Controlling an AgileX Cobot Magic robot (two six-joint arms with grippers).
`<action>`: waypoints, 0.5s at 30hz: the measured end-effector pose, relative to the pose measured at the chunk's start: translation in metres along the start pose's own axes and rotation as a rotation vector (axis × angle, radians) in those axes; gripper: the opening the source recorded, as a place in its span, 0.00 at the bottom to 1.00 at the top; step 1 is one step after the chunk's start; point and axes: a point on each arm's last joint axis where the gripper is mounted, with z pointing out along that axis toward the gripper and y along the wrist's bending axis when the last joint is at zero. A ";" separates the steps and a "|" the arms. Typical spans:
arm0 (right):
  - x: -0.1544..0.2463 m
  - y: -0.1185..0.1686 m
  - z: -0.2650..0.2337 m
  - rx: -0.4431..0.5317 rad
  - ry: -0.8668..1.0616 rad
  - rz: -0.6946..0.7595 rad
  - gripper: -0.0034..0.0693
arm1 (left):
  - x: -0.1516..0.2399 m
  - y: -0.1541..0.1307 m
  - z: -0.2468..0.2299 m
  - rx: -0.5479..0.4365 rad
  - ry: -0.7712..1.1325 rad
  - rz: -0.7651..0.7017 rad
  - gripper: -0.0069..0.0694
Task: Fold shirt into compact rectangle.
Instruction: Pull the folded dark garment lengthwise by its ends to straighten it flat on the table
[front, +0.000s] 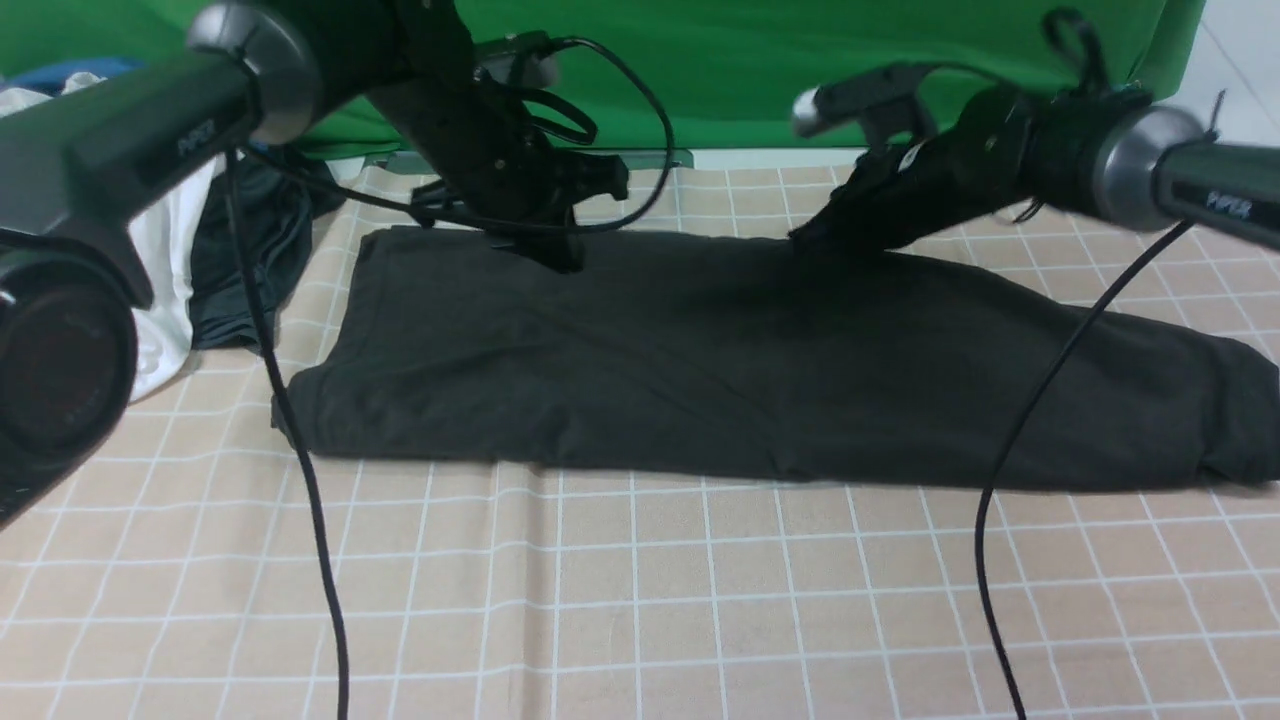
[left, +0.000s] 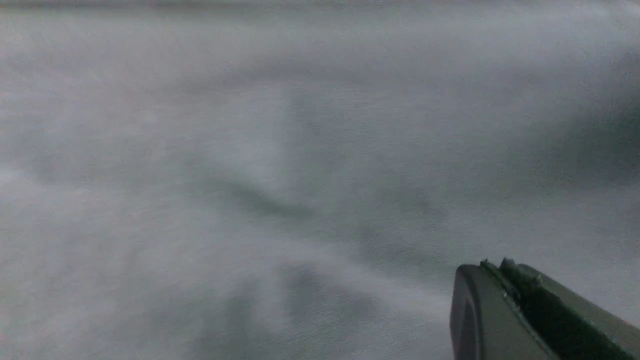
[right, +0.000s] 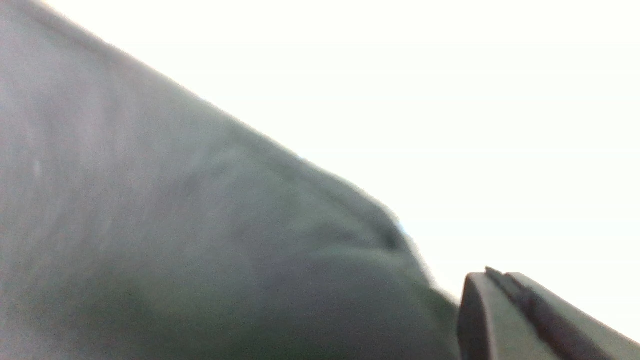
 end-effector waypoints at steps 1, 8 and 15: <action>-0.002 -0.003 -0.004 -0.003 0.011 0.004 0.10 | 0.000 -0.002 0.001 0.002 -0.008 0.005 0.11; -0.046 -0.027 -0.089 -0.039 0.112 -0.014 0.10 | 0.005 -0.009 0.027 0.000 0.012 0.042 0.11; -0.036 -0.061 -0.152 -0.018 0.307 0.050 0.10 | -0.002 0.029 -0.005 -0.063 0.017 -0.001 0.11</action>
